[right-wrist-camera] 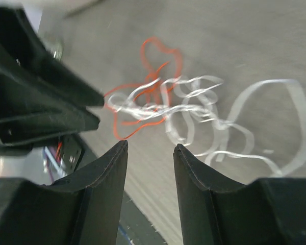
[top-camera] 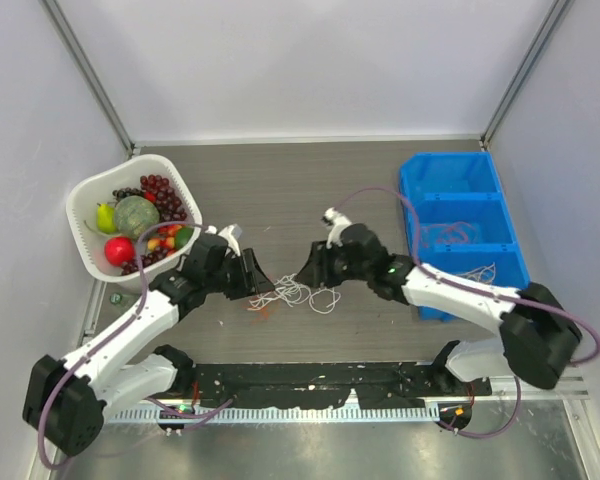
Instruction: Untangle the cables
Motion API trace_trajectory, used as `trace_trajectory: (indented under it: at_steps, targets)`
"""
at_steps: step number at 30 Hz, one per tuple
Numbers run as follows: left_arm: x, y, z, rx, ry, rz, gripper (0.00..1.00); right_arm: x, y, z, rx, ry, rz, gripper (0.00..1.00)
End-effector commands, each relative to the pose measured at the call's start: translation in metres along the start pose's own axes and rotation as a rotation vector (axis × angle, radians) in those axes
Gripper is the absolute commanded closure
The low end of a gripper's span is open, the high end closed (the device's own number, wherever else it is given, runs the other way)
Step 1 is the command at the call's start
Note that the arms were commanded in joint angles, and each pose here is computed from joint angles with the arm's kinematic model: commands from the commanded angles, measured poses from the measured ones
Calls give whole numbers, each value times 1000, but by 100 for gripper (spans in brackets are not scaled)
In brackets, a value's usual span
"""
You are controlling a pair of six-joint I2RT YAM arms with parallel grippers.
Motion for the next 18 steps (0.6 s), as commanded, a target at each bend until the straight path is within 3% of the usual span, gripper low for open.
trace_trajectory:
  at_steps: [1,9,13,18]
  targets:
    - [4,16,20,-106,45,-131,46,16,-34,61,-244,63,37,53]
    - [38,21,53,-273,230,-73,53,36,-58,54,-222,15,85,56]
    - [48,18,59,-246,367,-126,52,35,-59,44,-158,24,66,56]
    - [43,18,69,-252,439,-251,40,38,-62,33,-89,27,66,56]
Point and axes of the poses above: each gripper's point midway between its finger pads, its own y axis back along the fingers, its own z axis along the line the jaws close on, x = y × z, the point moved 5 cm from there along y, back along the fingers, and after that the axes turned 4 degrees about -y, right-handed, at the moved point
